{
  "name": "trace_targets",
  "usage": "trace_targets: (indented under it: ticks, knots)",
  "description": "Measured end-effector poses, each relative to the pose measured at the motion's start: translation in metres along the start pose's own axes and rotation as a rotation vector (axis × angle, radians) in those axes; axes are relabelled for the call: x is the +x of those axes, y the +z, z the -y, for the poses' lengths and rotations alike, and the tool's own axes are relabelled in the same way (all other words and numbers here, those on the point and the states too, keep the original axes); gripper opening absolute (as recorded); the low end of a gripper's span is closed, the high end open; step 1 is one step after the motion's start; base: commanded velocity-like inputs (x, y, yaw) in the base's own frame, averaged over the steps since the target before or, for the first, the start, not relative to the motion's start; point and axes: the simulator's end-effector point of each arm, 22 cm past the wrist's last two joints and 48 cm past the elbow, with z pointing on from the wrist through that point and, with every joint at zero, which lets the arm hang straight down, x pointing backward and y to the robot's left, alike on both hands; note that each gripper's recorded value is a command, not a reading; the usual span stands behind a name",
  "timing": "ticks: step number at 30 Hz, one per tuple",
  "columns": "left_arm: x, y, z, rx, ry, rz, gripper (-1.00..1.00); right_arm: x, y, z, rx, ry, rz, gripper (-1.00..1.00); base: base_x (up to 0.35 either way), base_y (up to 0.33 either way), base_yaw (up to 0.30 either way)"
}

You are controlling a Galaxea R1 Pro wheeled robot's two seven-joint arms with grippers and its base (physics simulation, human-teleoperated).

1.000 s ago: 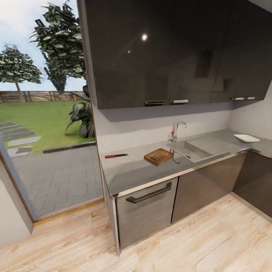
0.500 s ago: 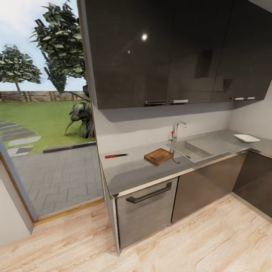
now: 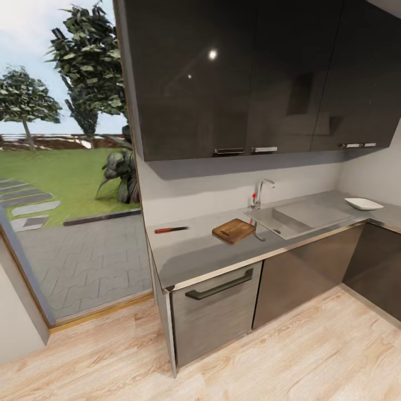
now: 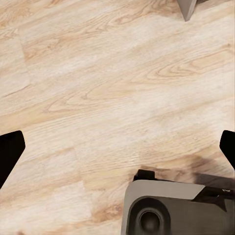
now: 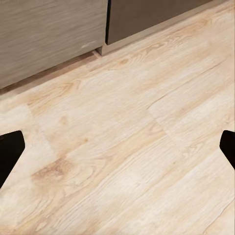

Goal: In the kitchen, take the Vidalia onion out of the sink, dice it on the chopping board with the paring knife, put the diced onion into the bowl on the countertop, then place both the paring knife and the chopping board into the sink.

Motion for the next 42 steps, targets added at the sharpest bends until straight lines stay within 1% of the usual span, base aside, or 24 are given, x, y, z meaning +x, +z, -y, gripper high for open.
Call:
trace_targets:
  ticks: [2,7,10,14,20,25,27,28,29,30,32,34,35,36,37,38,39,41,42]
  knots:
    - [0.003,-0.001,0.001,0.002,-0.001,0.0,1.0,0.002,-0.001,-0.004,-0.012,0.002,0.001,1.0,0.138,-0.132,0.0]
    - [0.01,-0.002,0.002,0.003,-0.001,0.0,1.0,0.008,-0.004,-0.007,-0.017,0.004,0.001,1.0,0.203,-0.201,0.0]
    - [0.014,-0.003,0.002,0.003,-0.001,0.001,1.0,0.016,-0.006,-0.008,-0.019,0.002,-0.014,1.0,0.191,-0.251,0.0]
    - [0.009,-0.003,0.002,0.003,-0.005,0.023,1.0,0.025,-0.008,-0.008,-0.019,-0.002,-0.035,1.0,0.159,-0.273,0.023]
    - [0.002,-0.003,0.002,0.003,-0.012,0.054,1.0,0.025,-0.008,-0.008,-0.018,-0.002,-0.035,1.0,0.126,-0.288,0.133]
    - [0.003,-0.003,0.003,0.004,-0.011,0.052,1.0,0.025,-0.008,-0.007,-0.019,-0.002,-0.034,1.0,0.1,-0.294,0.08]
    - [0.009,-0.004,0.005,0.012,0.001,0.042,1.0,0.025,-0.008,-0.007,-0.019,-0.003,-0.034,1.0,0.036,-0.181,0.018]
    - [0.014,-0.005,0.01,0.026,0.02,0.035,1.0,0.025,-0.008,-0.006,-0.019,-0.004,-0.034,1.0,0.014,-0.072,0.007]
    - [0.017,-0.007,0.021,0.059,0.066,0.039,1.0,0.025,-0.007,-0.005,-0.017,-0.006,-0.033,1.0,0.011,-0.058,0.006]
    - [0.017,-0.008,0.025,0.072,0.089,0.044,1.0,0.025,-0.007,-0.004,-0.017,-0.007,-0.033,1.0,0.007,-0.037,0.004]
    - [0.016,-0.012,0.043,0.137,0.203,0.077,1.0,0.025,-0.007,-0.002,-0.015,-0.01,-0.034,1.0,0.004,-0.021,0.002]
    - [0.017,-0.015,0.053,0.175,0.27,0.097,1.0,0.027,-0.007,-0.002,-0.015,-0.011,-0.037,1.0,0.002,-0.01,0.001]
    - [0.026,-0.023,0.074,0.264,0.43,0.13,1.0,0.03,-0.008,0.0,-0.014,-0.015,-0.044,1.0,0.001,-0.004,0.0]
    - [0.029,-0.025,0.078,0.285,0.47,0.136,1.0,0.031,-0.008,0.0,-0.014,-0.015,-0.046,1.0,0.001,-0.003,0.0]
    - [0.035,-0.028,0.082,0.314,0.531,0.143,1.0,0.032,-0.008,0.0,-0.014,-0.017,-0.047,1.0,0.0,-0.002,0.0]
    - [0.038,-0.03,0.083,0.327,0.562,0.146,1.0,0.032,-0.008,0.0,-0.014,-0.018,-0.048,1.0,0.0,0.0,0.0]
    - [0.048,-0.033,0.083,0.367,0.659,0.153,1.0,0.033,-0.008,0.0,-0.014,-0.019,-0.049,1.0,0.0,0.0,0.0]
    - [0.054,-0.035,0.081,0.384,0.707,0.154,1.0,0.033,-0.008,0.001,-0.015,-0.021,-0.05,1.0,0.0,0.0,0.0]
    - [0.055,-0.035,0.08,0.388,0.719,0.153,1.0,0.033,-0.008,0.001,-0.015,-0.021,-0.05,1.0,0.0,0.0,0.0]
